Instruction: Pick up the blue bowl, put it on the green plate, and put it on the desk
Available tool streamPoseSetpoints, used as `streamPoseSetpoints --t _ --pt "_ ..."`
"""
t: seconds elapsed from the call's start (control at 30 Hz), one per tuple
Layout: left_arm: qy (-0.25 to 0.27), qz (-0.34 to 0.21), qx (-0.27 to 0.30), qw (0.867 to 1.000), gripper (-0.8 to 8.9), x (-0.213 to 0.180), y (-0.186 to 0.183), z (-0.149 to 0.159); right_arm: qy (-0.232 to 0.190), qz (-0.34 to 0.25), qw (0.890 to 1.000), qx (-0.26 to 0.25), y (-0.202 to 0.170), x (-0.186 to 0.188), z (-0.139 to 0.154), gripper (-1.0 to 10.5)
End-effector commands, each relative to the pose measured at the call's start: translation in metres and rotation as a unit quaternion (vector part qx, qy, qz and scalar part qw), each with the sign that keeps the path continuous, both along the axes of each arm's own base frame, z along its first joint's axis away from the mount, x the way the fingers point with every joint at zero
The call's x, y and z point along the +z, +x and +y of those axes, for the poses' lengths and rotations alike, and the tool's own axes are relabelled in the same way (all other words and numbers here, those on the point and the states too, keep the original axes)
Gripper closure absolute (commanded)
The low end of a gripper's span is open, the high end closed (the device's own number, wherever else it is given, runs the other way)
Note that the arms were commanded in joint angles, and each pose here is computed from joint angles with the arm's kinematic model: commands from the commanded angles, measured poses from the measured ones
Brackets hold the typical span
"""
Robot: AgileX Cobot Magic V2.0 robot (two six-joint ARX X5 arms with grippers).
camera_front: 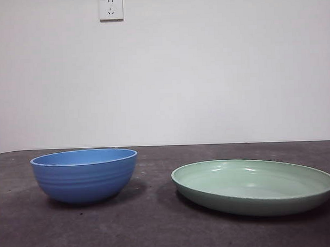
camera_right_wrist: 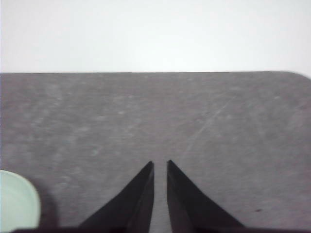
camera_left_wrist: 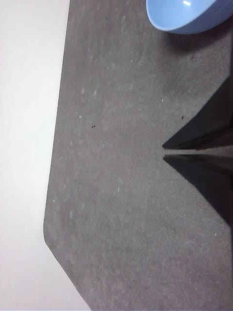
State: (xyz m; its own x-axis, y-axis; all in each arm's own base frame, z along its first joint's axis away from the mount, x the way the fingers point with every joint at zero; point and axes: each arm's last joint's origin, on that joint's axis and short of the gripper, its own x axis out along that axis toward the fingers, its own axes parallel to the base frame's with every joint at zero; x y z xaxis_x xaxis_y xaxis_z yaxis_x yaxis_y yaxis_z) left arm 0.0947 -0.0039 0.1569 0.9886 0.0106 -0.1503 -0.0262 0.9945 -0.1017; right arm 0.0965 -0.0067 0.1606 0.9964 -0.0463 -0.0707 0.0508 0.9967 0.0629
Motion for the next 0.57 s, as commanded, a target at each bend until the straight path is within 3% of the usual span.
streamPoseSetpoints --t 0.03,0.17,0.57 --pt "-0.028 0.005 0.002 1.000 7.95 -0.006 0.001 0.000 0.058 0.004 0.998 0.017 0.000 -0.002 0.001 9.1" --pt "-0.036 0.001 -0.003 0.999 7.97 -0.003 0.001 -0.001 0.096 0.006 0.994 0.047 0.000 -0.002 0.003 9.3" --pt "-0.087 -0.077 -0.002 0.993 7.97 0.048 -0.001 0.000 0.208 -0.044 0.976 0.046 -0.004 0.023 0.003 9.4"
